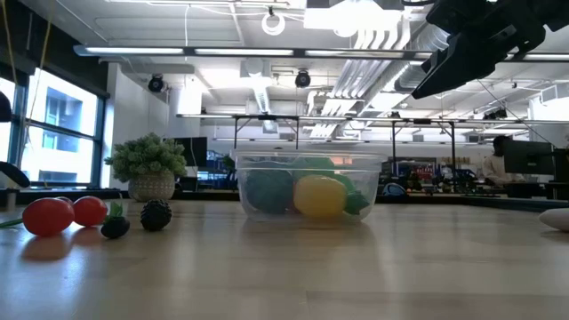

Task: Pick and placing Produce into tupperware
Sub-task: Put the red strawberry into the transparent bin

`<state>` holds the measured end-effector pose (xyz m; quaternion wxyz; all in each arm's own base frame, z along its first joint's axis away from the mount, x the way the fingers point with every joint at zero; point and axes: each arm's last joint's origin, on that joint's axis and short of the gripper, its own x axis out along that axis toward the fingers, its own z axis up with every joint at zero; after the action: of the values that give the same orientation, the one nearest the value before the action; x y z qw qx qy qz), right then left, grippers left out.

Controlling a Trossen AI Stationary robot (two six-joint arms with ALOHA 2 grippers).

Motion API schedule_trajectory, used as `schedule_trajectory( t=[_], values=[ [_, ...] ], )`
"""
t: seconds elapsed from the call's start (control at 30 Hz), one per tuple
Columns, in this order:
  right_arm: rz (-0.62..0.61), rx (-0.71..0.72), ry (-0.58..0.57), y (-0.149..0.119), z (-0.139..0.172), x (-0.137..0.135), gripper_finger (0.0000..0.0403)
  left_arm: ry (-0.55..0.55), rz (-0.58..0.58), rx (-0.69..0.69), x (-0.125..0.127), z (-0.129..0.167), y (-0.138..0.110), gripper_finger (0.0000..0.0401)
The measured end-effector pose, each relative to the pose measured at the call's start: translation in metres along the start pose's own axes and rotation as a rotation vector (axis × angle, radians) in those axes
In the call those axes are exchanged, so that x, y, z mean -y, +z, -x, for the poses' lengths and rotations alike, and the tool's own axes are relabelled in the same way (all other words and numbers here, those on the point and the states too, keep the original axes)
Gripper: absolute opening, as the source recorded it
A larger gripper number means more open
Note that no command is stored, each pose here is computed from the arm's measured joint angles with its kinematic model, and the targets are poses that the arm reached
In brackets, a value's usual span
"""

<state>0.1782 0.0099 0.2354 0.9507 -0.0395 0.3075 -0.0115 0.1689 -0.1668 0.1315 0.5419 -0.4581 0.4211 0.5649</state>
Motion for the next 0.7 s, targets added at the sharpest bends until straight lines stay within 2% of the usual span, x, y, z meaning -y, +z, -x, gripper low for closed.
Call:
schedule_trajectory(
  t=[0.47,0.7],
  values=[
    [0.000,0.000,0.000,0.0000,0.0000,-0.0001,0.0067,0.005,0.047,0.011,-0.0006,-0.0005,0.0009,0.0155],
    [0.000,0.000,0.000,0.0000,0.0000,0.0000,0.0067,0.005,0.048,0.011,-0.0007,-0.0004,0.0009,0.0140]
  ],
)
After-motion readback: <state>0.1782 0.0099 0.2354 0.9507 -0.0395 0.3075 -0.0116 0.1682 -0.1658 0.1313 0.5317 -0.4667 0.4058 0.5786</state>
